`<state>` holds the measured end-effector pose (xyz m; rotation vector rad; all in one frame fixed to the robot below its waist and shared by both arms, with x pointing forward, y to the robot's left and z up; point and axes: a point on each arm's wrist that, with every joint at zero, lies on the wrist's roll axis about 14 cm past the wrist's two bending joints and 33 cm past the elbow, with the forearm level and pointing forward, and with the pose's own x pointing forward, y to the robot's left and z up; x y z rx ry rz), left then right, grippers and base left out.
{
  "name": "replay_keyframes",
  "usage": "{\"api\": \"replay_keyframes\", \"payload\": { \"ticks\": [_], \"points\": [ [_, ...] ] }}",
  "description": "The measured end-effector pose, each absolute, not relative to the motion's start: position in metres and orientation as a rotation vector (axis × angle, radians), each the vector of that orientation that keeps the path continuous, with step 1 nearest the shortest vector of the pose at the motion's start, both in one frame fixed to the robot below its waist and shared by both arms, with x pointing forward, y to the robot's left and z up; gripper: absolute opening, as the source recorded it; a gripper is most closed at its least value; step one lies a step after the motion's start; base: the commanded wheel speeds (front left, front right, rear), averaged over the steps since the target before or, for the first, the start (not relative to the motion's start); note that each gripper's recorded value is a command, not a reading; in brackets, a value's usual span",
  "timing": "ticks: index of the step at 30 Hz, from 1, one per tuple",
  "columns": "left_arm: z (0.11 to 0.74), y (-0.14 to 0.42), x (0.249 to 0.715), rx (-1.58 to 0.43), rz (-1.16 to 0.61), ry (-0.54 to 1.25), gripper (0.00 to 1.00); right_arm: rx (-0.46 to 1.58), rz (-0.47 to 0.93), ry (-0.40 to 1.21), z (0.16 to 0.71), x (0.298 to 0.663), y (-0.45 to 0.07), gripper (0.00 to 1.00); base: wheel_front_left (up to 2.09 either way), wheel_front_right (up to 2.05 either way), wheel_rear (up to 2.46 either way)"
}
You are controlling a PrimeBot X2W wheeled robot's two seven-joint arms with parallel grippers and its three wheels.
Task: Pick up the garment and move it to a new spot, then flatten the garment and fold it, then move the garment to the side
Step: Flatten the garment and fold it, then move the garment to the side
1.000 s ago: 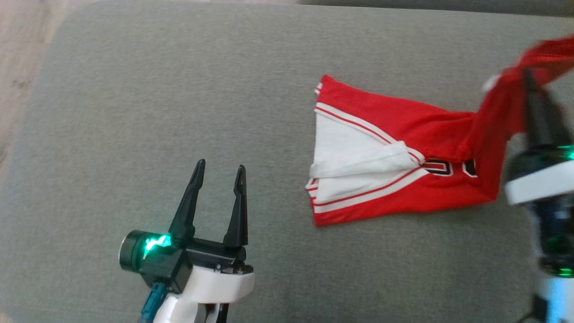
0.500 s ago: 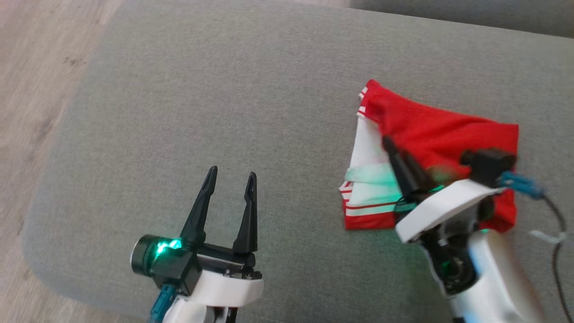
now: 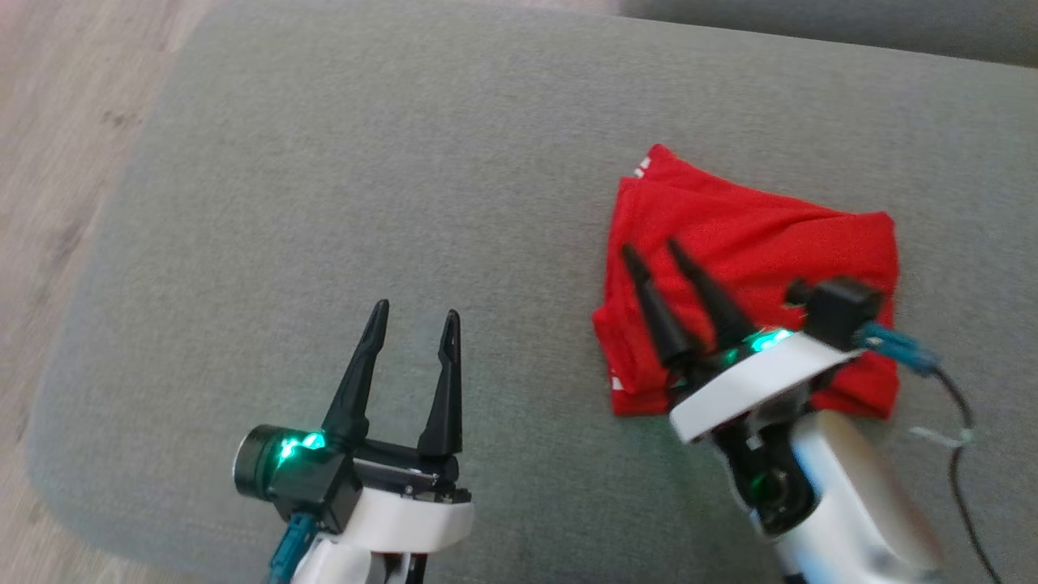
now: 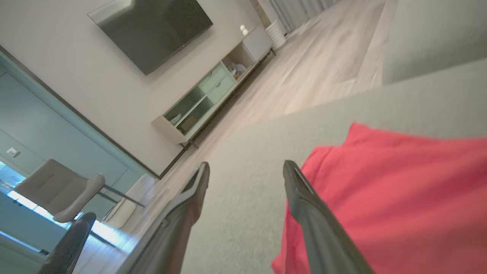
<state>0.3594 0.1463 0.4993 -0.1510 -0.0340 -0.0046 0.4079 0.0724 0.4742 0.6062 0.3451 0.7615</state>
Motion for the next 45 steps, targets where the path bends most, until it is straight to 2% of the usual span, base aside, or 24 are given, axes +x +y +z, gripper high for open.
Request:
{"api": "replay_keyframes", "payload": {
  "ticks": [3,6,11,16,22,28,45],
  "points": [
    [0.502,0.143,0.362,-0.152,-0.016,-0.043,1.00,0.517,0.702,0.183,0.499,0.427,0.045,1.00,0.00,0.00,0.00],
    [0.504,0.146,0.363,-0.151,-0.007,-0.053,1.00,0.474,0.571,0.061,0.513,0.444,-0.006,1.00,0.00,0.00,0.00],
    [0.503,0.147,0.355,-0.155,0.001,-0.052,1.00,0.365,0.367,0.022,0.496,0.437,-0.089,1.00,0.00,0.00,0.00],
    [0.507,0.152,0.344,-0.151,0.014,-0.064,1.00,0.299,0.263,0.012,0.487,0.415,-0.132,1.00,0.00,0.00,0.00],
    [0.499,0.155,0.320,-0.160,0.033,-0.043,1.00,0.200,0.255,0.077,0.466,0.371,-0.144,1.00,0.00,0.00,0.00],
    [0.492,0.154,0.306,-0.147,0.028,-0.027,1.00,0.186,0.237,0.062,0.470,0.350,-0.146,1.00,0.00,0.00,0.00],
    [0.486,0.154,0.303,-0.131,0.021,-0.010,1.00,0.173,0.242,0.060,0.470,0.344,-0.140,1.00,0.00,0.00,0.00]
  ]
}}
